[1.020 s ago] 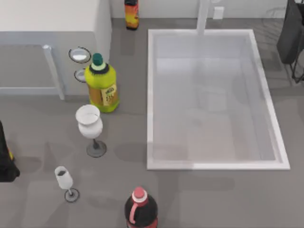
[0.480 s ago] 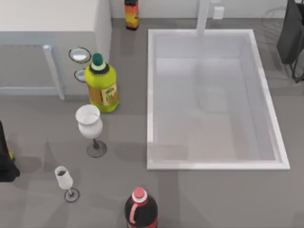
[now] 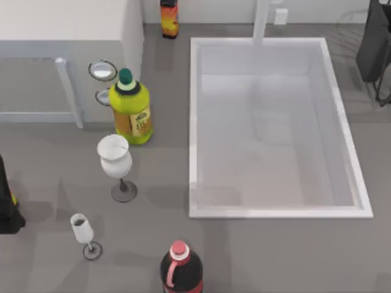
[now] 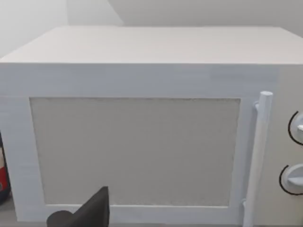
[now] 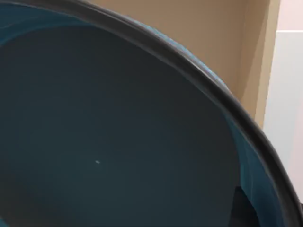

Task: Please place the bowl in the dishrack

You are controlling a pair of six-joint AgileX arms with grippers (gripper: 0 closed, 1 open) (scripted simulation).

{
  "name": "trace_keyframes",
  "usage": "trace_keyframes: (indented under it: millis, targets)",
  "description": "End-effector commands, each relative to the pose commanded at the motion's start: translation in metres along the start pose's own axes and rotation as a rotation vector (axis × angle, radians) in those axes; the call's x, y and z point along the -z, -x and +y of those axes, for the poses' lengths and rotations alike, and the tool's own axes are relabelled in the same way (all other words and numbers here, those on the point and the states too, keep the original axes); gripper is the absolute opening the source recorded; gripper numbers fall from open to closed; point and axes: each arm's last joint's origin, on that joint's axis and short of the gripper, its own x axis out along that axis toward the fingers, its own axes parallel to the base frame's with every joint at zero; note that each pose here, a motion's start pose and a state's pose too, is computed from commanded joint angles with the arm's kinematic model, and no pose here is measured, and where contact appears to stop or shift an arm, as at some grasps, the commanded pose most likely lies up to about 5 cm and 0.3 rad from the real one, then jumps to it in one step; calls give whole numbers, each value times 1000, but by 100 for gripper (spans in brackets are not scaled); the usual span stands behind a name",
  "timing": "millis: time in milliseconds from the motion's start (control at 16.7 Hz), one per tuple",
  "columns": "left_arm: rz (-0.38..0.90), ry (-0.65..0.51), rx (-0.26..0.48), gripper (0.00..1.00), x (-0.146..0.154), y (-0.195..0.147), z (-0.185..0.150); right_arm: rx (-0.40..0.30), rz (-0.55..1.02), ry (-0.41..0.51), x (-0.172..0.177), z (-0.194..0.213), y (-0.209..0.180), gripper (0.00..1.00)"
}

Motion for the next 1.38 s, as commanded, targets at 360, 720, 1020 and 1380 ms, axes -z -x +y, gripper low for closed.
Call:
trace_keyframes:
  millis: [360,720,1020,1380]
  targets:
    - [0,0,0,100,0,0,0,10,2,2,42,-28,-77,0]
    - [0,0,0,100,0,0,0,6,-22,14,141,-23,-169,0]
    - [0,0,0,100,0,0,0,2,-2,2,197,0,-195,0]
    - [0,0,0,100,0,0,0,1,-1,2,199,1,-195,8]
